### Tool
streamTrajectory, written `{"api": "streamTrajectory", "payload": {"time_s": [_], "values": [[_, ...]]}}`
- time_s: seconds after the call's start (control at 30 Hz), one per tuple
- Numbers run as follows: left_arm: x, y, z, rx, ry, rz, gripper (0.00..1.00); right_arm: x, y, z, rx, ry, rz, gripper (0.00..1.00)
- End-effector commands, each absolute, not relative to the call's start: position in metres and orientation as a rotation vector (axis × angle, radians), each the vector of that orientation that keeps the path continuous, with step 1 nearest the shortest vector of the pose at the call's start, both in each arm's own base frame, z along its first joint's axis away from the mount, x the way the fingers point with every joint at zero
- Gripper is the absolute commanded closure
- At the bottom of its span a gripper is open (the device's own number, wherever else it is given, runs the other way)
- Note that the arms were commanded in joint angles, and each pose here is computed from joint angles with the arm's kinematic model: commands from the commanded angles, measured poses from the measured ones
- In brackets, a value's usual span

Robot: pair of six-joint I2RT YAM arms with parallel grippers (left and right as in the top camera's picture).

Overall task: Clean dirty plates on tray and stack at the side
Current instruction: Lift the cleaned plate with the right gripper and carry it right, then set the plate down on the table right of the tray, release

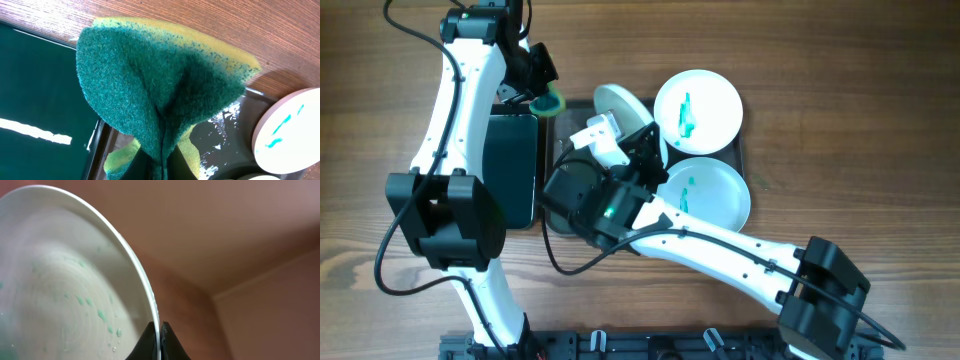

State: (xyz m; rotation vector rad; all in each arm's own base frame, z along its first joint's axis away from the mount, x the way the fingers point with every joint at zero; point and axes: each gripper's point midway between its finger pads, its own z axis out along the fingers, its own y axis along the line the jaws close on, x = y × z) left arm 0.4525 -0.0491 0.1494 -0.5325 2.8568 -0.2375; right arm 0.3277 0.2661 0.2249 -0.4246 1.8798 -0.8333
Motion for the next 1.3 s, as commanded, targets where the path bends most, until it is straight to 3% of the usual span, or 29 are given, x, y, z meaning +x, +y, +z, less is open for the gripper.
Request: {"api": "streamTrajectory", "payload": {"time_s": [0.0, 0.1, 0.2, 0.33, 0.5, 0.57, 0.7, 0.83, 1.27], "values": [[0.453, -0.051, 0.155, -0.553, 2.844, -0.261, 0.96, 0.334, 0.274, 0.188, -0.45, 2.173, -0.534, 0.96], [0.45, -0.053, 0.154, -0.547, 2.858, -0.259, 0.96, 0.337, 0.267, 0.177, -0.362, 2.4, -0.227, 0.96], [0.449, -0.059, 0.153, -0.531, 2.863, -0.26, 0.96, 0.35, 0.244, 0.194, -0.211, 2.509, 0.055, 0.96], [0.448, -0.066, 0.153, -0.507, 2.869, -0.262, 0.96, 0.374, 0.165, 0.232, 0.079, 2.545, 0.37, 0.96], [0.447, -0.068, 0.153, -0.501, 2.87, -0.263, 0.96, 0.385, 0.036, 0.226, 0.492, 2.561, 0.349, 0.96], [0.447, -0.068, 0.153, -0.5, 2.871, -0.263, 0.96, 0.375, -0.031, 0.2, 0.7, 2.566, 0.268, 0.96], [0.447, -0.068, 0.153, -0.5, 2.872, -0.263, 0.96, 0.354, -0.096, 0.148, 0.949, 2.556, 0.201, 0.96], [0.446, -0.068, 0.151, -0.502, 2.879, -0.26, 0.96, 0.342, -0.123, 0.099, 1.018, 2.515, 0.17, 0.96], [0.445, -0.068, 0.151, -0.503, 2.88, -0.26, 0.96, 0.325, -0.105, 0.005, 0.993, 2.614, 0.194, 0.94]]}}
